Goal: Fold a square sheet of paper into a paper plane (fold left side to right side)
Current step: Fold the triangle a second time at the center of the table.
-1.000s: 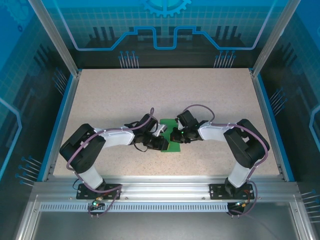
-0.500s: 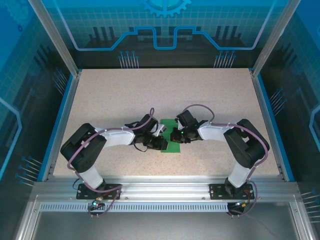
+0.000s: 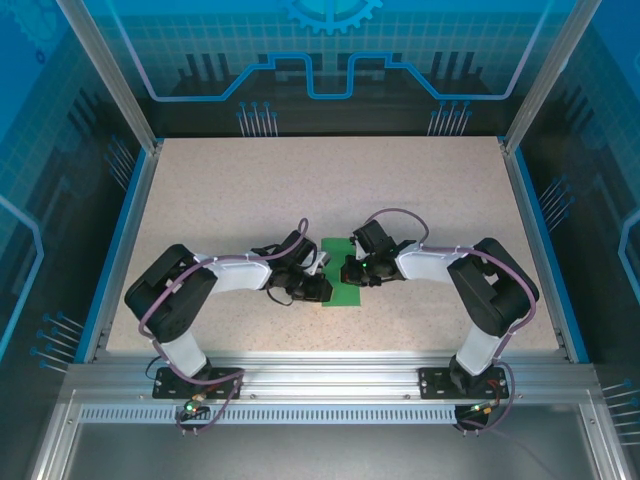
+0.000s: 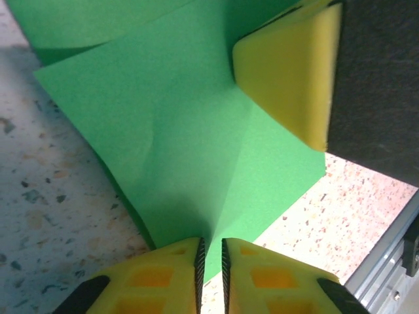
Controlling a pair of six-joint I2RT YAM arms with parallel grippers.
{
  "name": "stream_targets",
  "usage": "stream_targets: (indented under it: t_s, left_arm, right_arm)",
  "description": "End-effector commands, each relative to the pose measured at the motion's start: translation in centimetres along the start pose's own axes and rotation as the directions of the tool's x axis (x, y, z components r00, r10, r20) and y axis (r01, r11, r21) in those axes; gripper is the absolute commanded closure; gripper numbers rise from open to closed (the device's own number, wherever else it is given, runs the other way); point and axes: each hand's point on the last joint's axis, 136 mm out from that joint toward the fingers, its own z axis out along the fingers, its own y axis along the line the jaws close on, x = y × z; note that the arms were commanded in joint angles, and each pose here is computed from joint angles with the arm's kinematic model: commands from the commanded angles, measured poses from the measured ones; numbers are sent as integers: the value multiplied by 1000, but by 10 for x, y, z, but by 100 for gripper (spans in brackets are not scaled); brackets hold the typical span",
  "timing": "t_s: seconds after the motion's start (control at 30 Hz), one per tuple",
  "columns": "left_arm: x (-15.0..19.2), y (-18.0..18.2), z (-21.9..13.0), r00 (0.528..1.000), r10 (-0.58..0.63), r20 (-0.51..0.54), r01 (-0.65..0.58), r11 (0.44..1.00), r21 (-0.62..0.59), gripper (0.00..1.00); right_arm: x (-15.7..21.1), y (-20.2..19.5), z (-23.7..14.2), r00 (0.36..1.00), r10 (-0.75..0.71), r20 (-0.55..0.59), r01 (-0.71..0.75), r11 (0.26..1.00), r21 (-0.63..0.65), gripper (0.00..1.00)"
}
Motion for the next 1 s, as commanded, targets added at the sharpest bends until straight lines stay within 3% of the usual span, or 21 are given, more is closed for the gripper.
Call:
stream_targets:
  t_s: [0.0, 0.23, 0.53, 0.97]
  left_arm:
    - [8, 18, 2, 998, -56, -29, 54, 996, -70, 86]
    - [12, 24, 4, 997, -71, -39, 67, 994, -91, 100]
    - [11, 22, 4, 997, -68, -37, 65, 994, -82, 100]
    - [11, 21, 4, 997, -65, -38, 61, 995, -79, 100]
  right_arm:
    - [19, -21, 4, 997, 15, -70, -9, 996, 90, 98]
    - [8, -2, -8, 999, -41, -21, 42, 999, 31, 99]
    - [11, 35, -27, 991, -134, 30, 135, 989, -62, 100]
    - [20, 40, -8, 992, -124, -18, 122, 990, -74, 100]
